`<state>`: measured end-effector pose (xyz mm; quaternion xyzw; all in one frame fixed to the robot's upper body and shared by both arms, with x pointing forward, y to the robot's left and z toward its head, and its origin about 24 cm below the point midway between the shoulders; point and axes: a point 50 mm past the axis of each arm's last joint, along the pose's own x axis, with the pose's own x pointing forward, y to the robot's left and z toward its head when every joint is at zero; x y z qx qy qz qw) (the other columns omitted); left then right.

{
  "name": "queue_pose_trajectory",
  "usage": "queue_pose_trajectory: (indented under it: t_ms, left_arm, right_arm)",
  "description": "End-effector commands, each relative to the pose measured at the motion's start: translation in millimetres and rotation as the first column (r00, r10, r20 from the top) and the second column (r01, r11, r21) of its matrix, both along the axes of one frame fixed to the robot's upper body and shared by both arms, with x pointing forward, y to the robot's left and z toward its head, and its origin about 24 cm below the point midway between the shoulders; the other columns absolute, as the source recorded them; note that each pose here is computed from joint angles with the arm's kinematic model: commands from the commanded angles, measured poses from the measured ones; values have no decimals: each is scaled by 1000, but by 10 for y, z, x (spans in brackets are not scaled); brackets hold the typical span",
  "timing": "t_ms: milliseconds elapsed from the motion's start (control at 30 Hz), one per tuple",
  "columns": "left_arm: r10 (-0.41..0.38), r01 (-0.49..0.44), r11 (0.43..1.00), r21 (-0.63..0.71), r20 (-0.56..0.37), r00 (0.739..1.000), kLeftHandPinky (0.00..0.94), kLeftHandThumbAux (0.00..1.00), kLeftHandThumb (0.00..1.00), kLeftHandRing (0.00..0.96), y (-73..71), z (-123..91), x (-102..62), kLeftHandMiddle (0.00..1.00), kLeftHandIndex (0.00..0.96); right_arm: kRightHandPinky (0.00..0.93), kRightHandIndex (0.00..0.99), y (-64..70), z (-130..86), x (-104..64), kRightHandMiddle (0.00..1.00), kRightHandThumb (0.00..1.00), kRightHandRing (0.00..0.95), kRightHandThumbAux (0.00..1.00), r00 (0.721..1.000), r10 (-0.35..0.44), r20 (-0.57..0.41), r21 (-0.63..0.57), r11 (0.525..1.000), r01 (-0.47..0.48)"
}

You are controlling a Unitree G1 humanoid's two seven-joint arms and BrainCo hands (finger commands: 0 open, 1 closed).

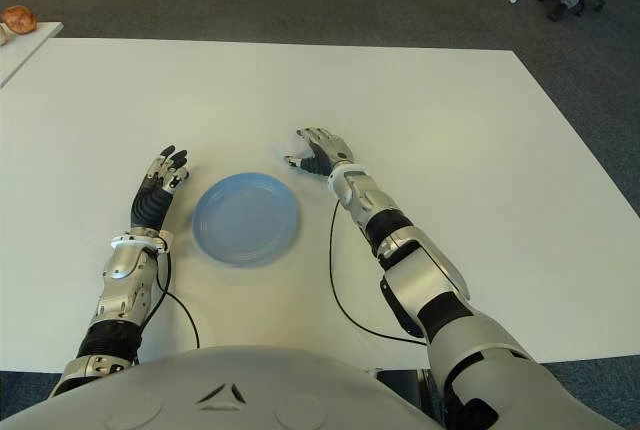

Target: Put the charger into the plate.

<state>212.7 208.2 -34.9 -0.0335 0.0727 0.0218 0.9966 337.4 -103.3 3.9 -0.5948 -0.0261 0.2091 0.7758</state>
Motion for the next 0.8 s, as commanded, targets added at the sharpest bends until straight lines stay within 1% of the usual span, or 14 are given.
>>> queue_pose_trajectory:
  t_ms: [33,167,500,800]
  left_arm:
    - [-4,-3,999,-35,-187,982,0,531,0,84,-23,-304,-265,132,2]
    - [-3,-3,999,-34,-186,983,0,529,0,84,-34,-301,-265,131,0]
    - [-3,-3,999,-35,-183,983,0,526,0,79,-50,-298,-266,124,3]
    - [-1,-7,999,-39,-185,983,0,529,0,79,-76,-298,-274,125,3]
  right_arm:
    - [0,0,46,-43,-26,0,232,0,216,999,40,-9,-26,999,-40]
    - [0,0,110,-11,-5,0,240,0,212,997,77,17,-54,996,-76]
    - [0,0,208,40,33,0,250,0,203,993,110,41,-94,990,-106]
    - [0,0,221,71,67,0,246,0,217,986,165,37,-191,969,-155]
